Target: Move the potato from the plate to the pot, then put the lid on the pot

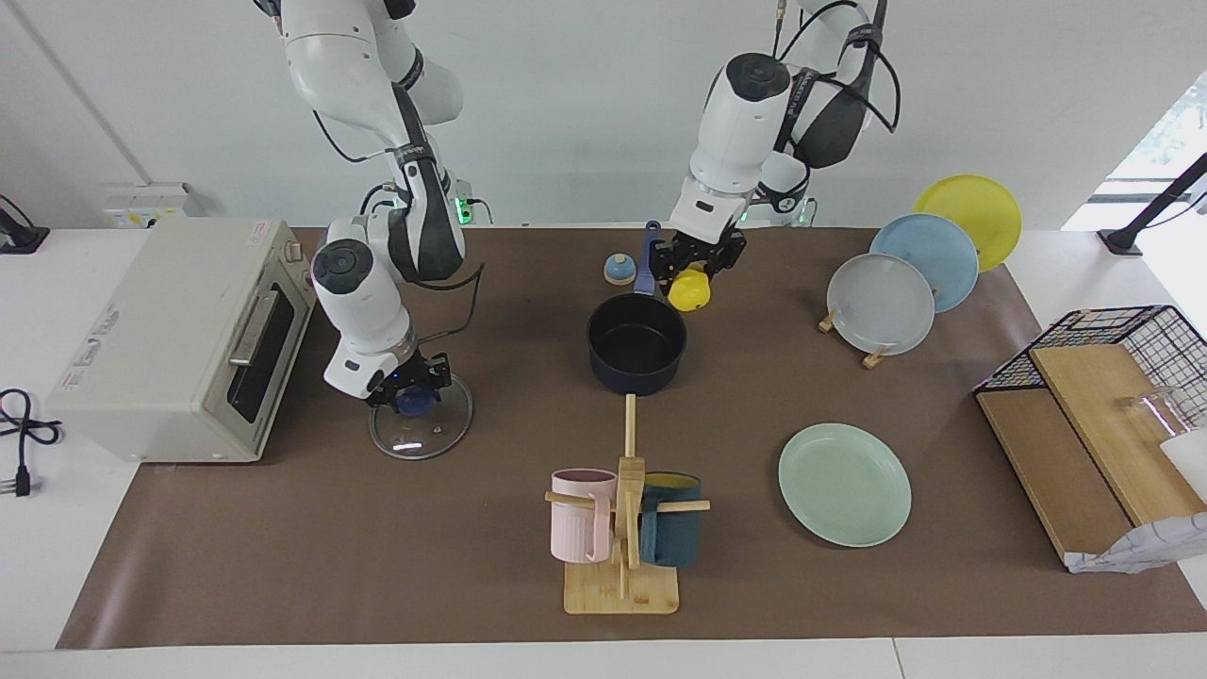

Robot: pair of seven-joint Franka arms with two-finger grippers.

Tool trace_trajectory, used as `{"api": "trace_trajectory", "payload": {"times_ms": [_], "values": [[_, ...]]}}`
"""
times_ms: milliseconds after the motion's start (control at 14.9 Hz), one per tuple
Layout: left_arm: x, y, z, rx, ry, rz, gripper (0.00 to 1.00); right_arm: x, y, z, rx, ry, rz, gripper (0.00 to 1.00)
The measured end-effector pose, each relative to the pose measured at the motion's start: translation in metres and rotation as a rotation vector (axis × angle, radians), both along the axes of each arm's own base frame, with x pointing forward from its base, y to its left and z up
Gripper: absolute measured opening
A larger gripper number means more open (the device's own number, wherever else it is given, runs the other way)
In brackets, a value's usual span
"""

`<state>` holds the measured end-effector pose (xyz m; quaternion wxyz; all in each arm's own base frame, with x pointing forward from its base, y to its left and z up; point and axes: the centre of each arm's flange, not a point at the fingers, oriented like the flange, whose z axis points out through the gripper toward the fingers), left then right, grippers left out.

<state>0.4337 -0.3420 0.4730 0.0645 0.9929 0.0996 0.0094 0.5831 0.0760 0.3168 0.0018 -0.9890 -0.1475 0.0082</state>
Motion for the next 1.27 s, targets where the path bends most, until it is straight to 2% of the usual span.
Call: {"api": "trace_trajectory", "payload": {"times_ms": [268,335,402,469,736,937,1272], "values": [[-0.010,-0.021,-0.054,0.002,-0.007,-0.019,0.66,0.000,0.001,0.001,0.001,-0.002,0.002,0.65],[-0.008,-0.024,-0.064,0.003,-0.008,-0.020,0.66,0.001,0.003,0.003,0.002,-0.006,0.006,0.63],[-0.006,-0.027,-0.073,0.003,-0.010,-0.020,0.66,0.002,0.005,0.006,0.003,-0.012,0.008,0.55],[-0.004,-0.028,-0.081,0.004,-0.011,-0.020,0.66,0.002,0.006,0.008,0.003,-0.015,0.010,0.51],[-0.009,-0.035,-0.111,0.026,-0.017,-0.045,0.66,0.002,0.007,0.010,0.011,-0.015,0.003,0.51],[-0.018,-0.039,-0.133,0.039,-0.018,-0.067,0.66,0.005,0.007,0.015,0.015,-0.022,0.001,0.44],[-0.030,-0.056,-0.150,0.040,-0.022,-0.104,0.66,0.018,0.026,0.050,0.018,-0.005,0.027,0.44]]}}
